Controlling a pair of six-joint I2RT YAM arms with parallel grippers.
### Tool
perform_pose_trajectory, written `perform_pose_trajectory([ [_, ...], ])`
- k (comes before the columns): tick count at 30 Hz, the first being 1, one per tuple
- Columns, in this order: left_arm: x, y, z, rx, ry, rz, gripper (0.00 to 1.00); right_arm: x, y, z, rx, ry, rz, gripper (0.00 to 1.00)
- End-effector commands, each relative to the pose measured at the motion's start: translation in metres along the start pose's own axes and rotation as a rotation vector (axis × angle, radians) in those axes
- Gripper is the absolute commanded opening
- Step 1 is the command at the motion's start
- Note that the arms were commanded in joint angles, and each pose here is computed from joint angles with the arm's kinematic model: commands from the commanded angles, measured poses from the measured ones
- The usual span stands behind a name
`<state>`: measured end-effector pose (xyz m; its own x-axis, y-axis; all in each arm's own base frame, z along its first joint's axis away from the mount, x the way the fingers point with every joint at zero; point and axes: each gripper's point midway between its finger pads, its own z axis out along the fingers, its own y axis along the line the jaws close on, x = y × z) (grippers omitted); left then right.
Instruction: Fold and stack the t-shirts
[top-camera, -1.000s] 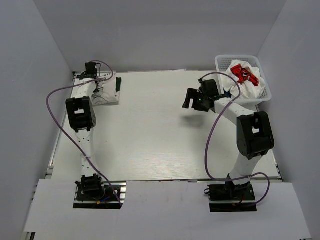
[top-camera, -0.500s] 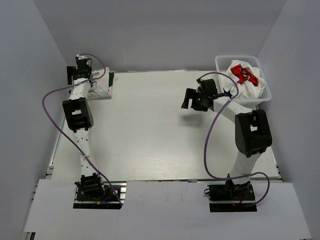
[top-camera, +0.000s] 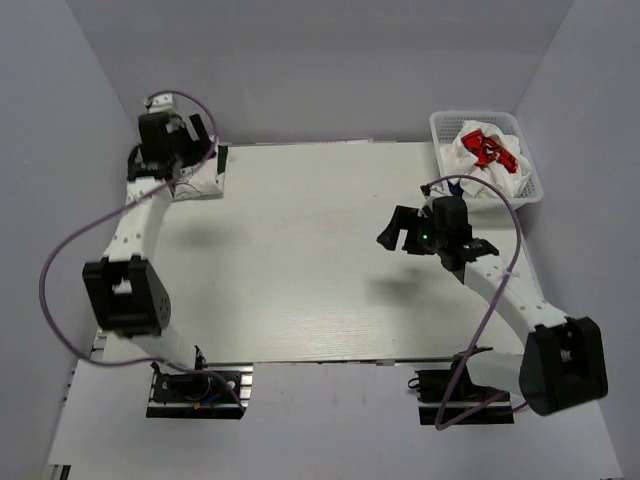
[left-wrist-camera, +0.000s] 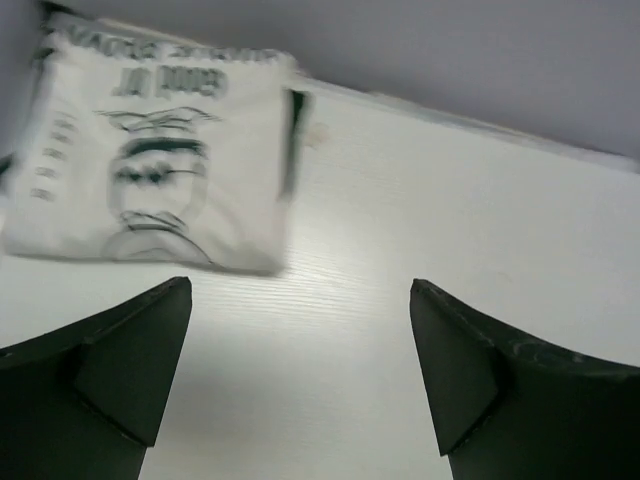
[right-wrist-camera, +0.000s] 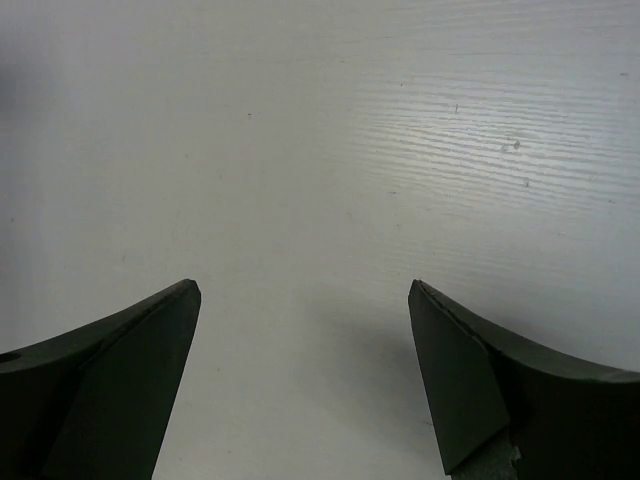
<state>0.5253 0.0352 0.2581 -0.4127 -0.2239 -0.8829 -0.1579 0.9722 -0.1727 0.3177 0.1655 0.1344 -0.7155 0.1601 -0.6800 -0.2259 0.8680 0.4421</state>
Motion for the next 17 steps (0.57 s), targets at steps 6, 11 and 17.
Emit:
perform_pose_trajectory([
  [6,0.142,-0.121,-0.170,0.468,0.040,-0.202,1.00,0.027,0.004,-0.045,-0.055,-0.111,0.010,0.90],
  [11,0.174,-0.100,-0.204,0.448,0.020,-0.208,1.00,0.040,0.009,-0.051,-0.125,-0.160,0.019,0.90],
  [17,0.170,-0.099,-0.212,0.448,0.014,-0.221,1.00,0.026,0.013,-0.062,-0.148,-0.260,-0.024,0.90],
])
